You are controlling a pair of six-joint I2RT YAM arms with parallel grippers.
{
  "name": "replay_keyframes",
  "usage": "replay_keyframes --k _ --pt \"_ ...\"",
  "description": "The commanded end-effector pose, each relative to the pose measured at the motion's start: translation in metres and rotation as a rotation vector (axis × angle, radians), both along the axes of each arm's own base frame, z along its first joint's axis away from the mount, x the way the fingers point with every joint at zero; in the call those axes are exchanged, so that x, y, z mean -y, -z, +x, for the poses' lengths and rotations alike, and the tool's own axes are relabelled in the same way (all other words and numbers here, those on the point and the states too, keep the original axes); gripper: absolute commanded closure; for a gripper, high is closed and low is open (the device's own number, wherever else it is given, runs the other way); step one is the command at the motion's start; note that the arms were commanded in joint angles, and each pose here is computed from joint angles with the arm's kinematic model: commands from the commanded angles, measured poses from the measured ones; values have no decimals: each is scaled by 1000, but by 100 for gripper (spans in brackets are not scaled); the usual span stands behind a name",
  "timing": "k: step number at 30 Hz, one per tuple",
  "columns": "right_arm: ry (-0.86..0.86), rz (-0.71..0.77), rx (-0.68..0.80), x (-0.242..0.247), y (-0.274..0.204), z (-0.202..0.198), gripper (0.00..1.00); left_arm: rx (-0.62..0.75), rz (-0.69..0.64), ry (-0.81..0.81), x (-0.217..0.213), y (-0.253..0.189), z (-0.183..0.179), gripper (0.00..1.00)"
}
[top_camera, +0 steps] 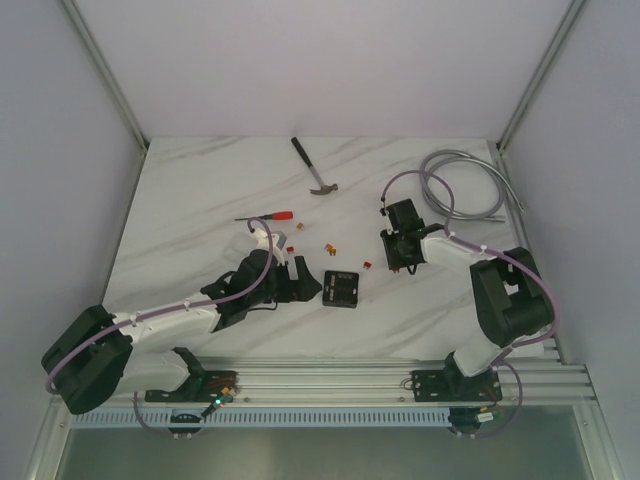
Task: Snap on the fuse box
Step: Pick up the fuse from the center of the board.
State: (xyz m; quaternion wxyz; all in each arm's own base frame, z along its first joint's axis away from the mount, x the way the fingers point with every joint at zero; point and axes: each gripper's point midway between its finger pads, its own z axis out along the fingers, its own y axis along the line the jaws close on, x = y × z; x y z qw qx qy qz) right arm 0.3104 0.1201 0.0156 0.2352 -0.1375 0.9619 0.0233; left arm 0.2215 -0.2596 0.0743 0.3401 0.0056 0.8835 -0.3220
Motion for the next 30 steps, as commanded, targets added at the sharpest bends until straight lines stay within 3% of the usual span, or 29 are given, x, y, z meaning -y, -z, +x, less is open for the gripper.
replay_keyframes --k 1,9,16,30 --pt "21 -47 -104 8 15 -25 71 7 -33 10 8 -10 4 0" --pt "75 39 14 -8 -16 -11 71 50 -76 26 23 -26 12 2" --pt "117 169 143 -33 -57 0 72 165 -160 32 39 -58 28 11" --pt "210 561 275 -103 -122 0 72 350 -216 3 78 -82 57 29"
